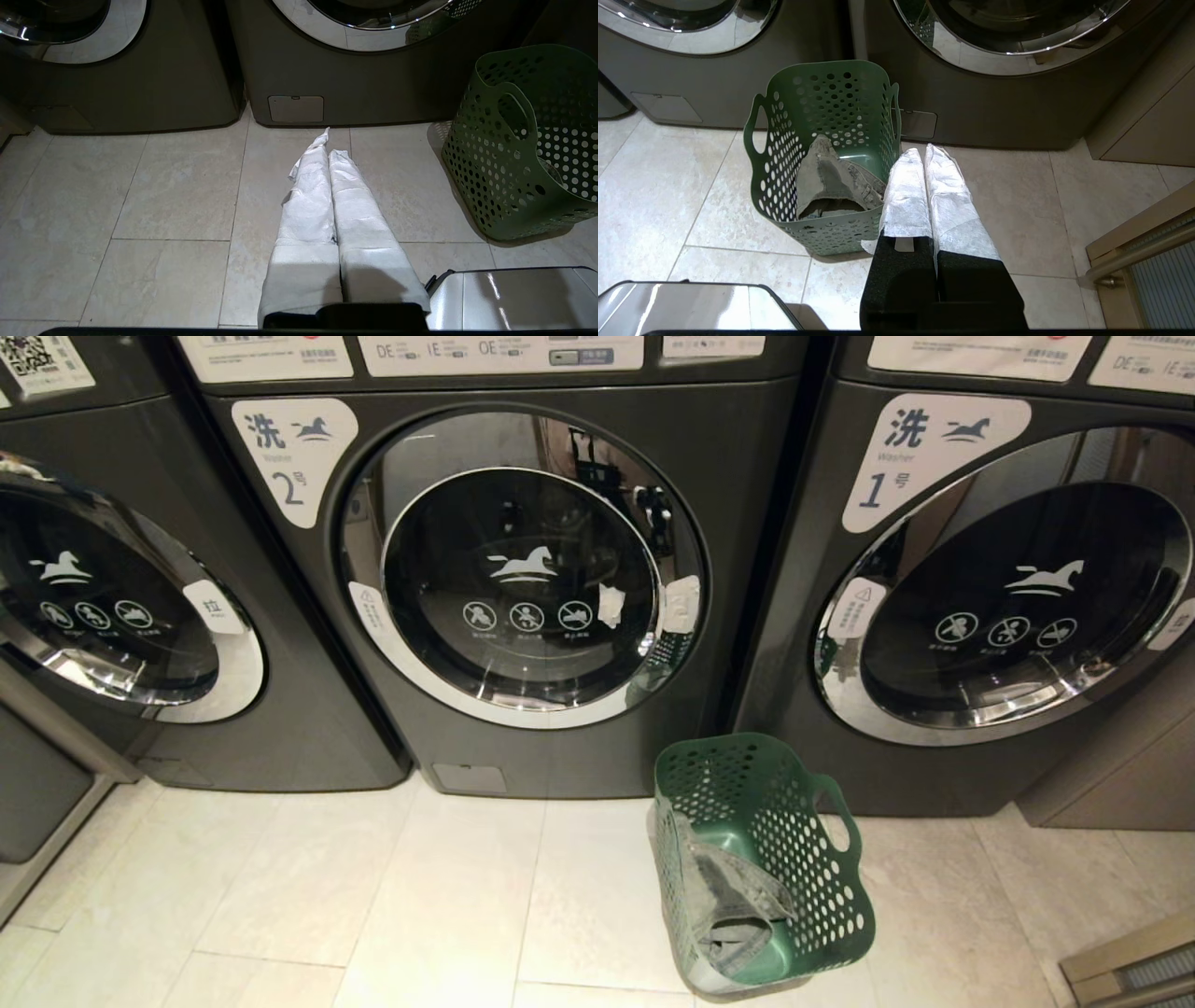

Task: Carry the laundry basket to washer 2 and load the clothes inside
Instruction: Open the lid of the washing machine

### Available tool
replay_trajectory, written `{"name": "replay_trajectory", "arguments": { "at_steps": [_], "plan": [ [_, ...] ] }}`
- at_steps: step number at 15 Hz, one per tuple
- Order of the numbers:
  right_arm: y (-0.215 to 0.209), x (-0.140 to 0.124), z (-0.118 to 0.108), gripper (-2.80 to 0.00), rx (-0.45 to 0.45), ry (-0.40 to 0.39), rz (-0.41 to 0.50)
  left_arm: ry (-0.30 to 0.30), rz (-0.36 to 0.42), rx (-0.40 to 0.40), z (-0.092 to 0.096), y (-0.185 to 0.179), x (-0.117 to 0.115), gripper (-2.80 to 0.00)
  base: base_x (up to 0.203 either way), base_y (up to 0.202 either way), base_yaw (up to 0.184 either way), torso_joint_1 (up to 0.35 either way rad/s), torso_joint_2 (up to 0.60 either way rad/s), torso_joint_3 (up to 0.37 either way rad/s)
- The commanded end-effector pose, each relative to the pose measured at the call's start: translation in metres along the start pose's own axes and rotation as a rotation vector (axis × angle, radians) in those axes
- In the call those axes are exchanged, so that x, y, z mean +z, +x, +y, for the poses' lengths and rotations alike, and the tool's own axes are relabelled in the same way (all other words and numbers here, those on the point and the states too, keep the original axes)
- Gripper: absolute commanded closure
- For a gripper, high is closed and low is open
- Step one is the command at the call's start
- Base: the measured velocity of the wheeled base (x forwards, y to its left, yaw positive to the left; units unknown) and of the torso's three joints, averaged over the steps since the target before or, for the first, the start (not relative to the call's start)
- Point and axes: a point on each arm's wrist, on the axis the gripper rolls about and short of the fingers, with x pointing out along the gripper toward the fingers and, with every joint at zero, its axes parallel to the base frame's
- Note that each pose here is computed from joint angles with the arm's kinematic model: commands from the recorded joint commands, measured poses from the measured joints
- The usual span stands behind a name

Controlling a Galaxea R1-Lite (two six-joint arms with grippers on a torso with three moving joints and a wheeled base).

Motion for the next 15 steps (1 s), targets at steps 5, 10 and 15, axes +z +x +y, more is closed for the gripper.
{"name": "replay_trajectory", "arguments": {
  "at_steps": [5, 10, 15],
  "plan": [
    [0.0000, 0.0000, 0.0000, 0.00, 0.000, -0.002, 0.000, 0.000, -0.002, 0.001, 0.0000, 0.0000, -0.0003, 0.00, 0.000, 0.000, 0.000, 0.002, 0.00, 0.198],
    [0.0000, 0.0000, 0.0000, 0.00, 0.000, -0.002, 0.000, 0.003, -0.002, 0.001, 0.0000, 0.0000, -0.0003, 0.00, 0.000, 0.000, 0.000, 0.003, 0.00, 0.201],
    [0.0000, 0.0000, 0.0000, 0.00, 0.000, -0.002, 0.000, 0.006, 0.001, -0.001, -0.0001, 0.0000, -0.0006, 0.00, 0.000, 0.000, 0.000, 0.003, 0.00, 0.199]
  ]
}}
